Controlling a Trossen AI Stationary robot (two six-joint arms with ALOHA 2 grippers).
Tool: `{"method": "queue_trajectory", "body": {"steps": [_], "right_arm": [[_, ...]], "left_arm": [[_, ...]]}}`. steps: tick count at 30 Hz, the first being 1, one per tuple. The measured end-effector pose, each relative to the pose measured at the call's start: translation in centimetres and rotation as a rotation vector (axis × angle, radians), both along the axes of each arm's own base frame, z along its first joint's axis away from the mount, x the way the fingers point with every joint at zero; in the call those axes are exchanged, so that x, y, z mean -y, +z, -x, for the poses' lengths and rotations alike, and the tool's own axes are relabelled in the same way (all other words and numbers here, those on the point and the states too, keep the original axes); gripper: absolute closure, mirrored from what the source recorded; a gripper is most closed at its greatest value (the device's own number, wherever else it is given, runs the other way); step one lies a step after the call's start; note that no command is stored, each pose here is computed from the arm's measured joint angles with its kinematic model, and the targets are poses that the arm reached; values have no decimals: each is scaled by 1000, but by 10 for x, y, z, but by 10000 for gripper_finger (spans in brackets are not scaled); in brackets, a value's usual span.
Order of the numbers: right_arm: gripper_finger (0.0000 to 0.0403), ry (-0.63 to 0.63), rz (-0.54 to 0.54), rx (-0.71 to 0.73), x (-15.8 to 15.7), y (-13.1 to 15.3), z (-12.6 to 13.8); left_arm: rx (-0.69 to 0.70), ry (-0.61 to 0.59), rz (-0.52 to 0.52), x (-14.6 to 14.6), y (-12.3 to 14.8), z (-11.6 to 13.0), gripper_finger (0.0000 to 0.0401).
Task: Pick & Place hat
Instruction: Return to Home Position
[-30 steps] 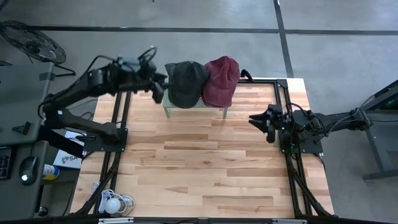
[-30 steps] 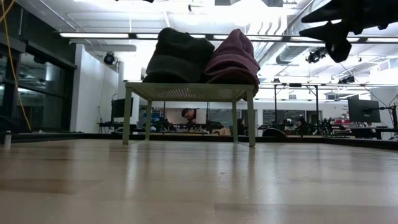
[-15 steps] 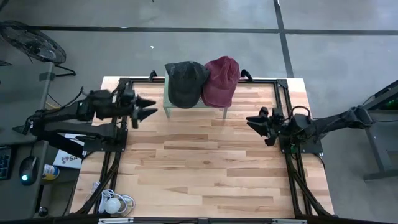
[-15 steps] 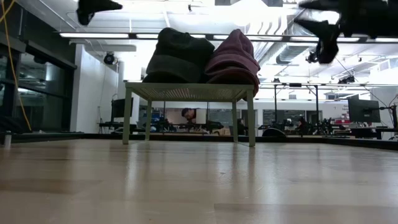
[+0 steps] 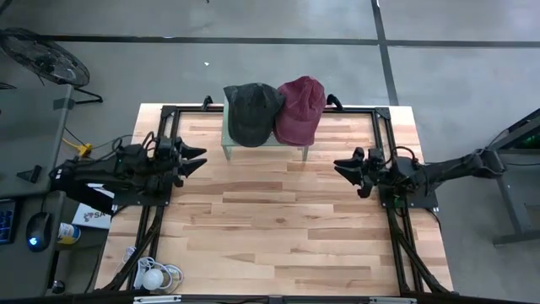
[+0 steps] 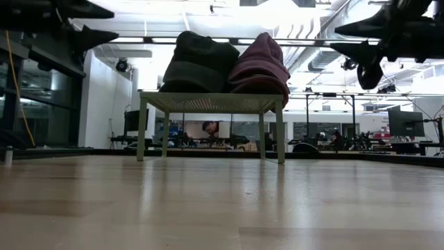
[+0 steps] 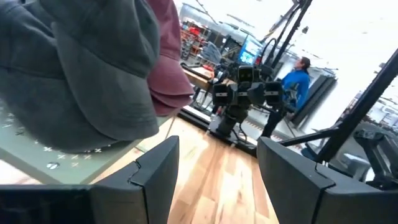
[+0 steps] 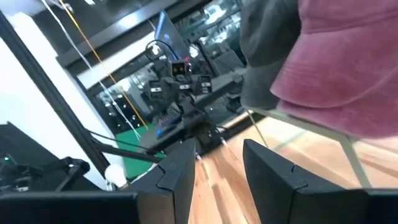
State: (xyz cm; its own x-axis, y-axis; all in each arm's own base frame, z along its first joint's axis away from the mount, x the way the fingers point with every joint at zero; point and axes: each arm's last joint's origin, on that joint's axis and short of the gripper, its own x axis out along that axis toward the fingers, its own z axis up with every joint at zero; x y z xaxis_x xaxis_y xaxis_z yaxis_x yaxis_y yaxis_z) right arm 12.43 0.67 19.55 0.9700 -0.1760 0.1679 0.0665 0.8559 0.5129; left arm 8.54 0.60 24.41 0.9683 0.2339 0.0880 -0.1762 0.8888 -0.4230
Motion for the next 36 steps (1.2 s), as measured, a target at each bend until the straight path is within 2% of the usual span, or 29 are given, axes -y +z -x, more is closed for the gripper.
{"method": "queue_trajectory", "body": {"steps": [6,12,16,22,30,36], "right_arm": [[274,28,17,3,9,1,11],[274,9,8,-71,15,-7,19],[274,-33,35,-119,18,-11,20],[274,-55,54,-128,20,-12,20],[274,-123,66,-142,22,-13,20],[274,-169,46,-148,23,-13,20]], "left_arm": [[7,54,-34,-1,-7,6,188],[-65,128,-66,-4,-15,13,188],[-94,141,-94,-4,-19,11,188],[-92,134,-108,-4,-43,0,188],[-51,128,-99,-3,-53,-5,188],[-114,97,9,-3,-63,-5,188]]}}
